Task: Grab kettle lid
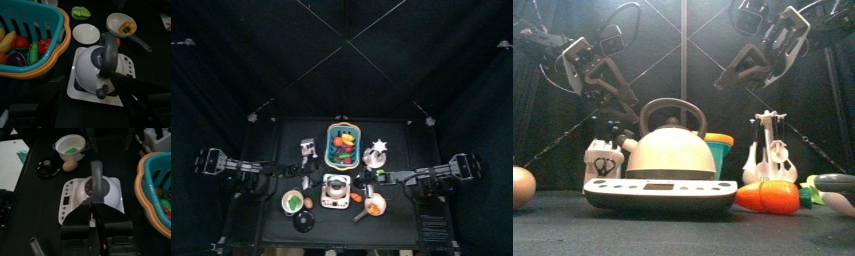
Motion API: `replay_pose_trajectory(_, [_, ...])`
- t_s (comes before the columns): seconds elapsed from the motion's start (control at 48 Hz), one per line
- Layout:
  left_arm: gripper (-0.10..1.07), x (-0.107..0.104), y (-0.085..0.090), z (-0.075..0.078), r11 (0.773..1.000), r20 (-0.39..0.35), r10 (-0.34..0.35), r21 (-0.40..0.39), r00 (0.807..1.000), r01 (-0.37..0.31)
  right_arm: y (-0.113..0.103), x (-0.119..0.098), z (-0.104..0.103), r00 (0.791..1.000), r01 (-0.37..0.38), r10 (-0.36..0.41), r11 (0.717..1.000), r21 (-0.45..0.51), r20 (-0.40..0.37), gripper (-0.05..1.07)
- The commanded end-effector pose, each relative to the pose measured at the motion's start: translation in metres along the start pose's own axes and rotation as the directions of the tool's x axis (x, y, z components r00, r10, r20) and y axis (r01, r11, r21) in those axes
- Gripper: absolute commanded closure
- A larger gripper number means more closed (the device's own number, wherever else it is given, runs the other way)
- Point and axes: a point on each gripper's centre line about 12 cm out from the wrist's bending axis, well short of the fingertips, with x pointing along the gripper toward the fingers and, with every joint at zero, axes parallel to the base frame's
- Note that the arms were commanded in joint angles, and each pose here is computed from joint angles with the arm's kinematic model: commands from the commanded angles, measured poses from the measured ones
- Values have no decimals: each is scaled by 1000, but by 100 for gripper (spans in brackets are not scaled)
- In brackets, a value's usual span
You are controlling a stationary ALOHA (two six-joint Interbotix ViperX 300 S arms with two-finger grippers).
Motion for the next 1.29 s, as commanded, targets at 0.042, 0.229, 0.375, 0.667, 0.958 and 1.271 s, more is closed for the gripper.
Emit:
replay_pose_trajectory(0.042, [-4, 0, -1, 8, 1000, 29, -1, 3, 1000, 1, 16, 1, 20, 998, -42, 41, 999, 19, 48, 100])
replay_pose_trajectory(0.229, [-4, -2, -1, 10, 1000, 36, -1, -2, 999, 1, 31, 5, 38, 996, -77, 69, 981, 176, 52, 92])
replay_pose_trajectory(0.375, [-4, -6, 0, 6, 1000, 33, -1, -3, 999, 1, 35, 6, 45, 996, -85, 82, 960, 265, 21, 70])
replay_pose_trajectory(0.667, [-4, -13, 1, -1, 1000, 31, 2, -18, 1000, -2, 38, 15, 51, 996, -89, 89, 939, 331, 16, 60])
replay_pose_trajectory(0.958, [-4, -20, 1, -3, 1000, 43, 1, -25, 999, 0, 30, 0, 71, 993, -89, 111, 920, 381, -36, 60])
replay_pose_trajectory(1.271, [-4, -21, 2, -7, 999, 32, 2, -34, 999, -1, 7, -9, 90, 985, -35, 99, 914, 404, -138, 60])
